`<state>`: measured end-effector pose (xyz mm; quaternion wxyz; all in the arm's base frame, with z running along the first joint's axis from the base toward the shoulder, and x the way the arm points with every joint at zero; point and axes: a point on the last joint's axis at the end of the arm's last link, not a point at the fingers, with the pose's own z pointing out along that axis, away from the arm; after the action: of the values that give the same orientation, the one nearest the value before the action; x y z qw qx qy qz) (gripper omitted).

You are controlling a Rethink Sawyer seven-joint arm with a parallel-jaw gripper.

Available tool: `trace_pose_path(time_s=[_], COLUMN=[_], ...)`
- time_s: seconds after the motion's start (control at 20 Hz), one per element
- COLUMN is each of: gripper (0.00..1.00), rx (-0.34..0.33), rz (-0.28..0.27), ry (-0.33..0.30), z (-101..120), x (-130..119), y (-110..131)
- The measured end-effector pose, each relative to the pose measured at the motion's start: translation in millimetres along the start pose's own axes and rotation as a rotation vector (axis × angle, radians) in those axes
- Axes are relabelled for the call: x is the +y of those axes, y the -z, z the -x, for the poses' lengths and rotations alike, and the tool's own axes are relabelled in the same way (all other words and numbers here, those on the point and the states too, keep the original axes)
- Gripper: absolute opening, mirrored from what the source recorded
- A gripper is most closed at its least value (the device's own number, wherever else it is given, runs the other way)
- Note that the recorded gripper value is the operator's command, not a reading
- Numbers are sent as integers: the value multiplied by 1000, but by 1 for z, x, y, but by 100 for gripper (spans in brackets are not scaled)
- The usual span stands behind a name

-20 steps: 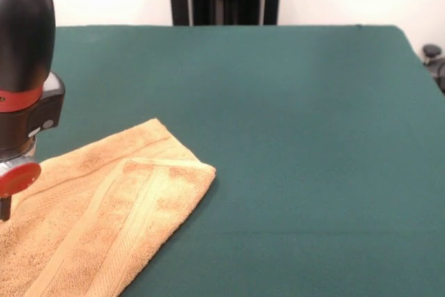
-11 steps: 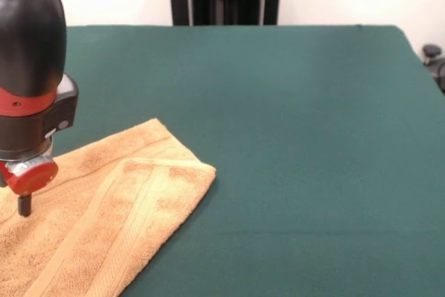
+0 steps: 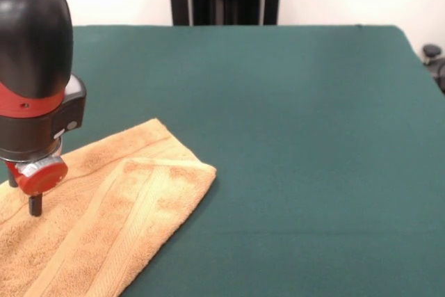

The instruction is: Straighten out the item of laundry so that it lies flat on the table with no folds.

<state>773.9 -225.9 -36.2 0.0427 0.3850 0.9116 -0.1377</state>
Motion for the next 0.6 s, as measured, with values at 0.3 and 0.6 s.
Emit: trace_pose_path(time_s=[0.3,0.6], gripper=[100,100], rx=[4,8], rz=[4,9], ry=[-4,-9], z=[0,-1], x=[1,2], y=[0,0])
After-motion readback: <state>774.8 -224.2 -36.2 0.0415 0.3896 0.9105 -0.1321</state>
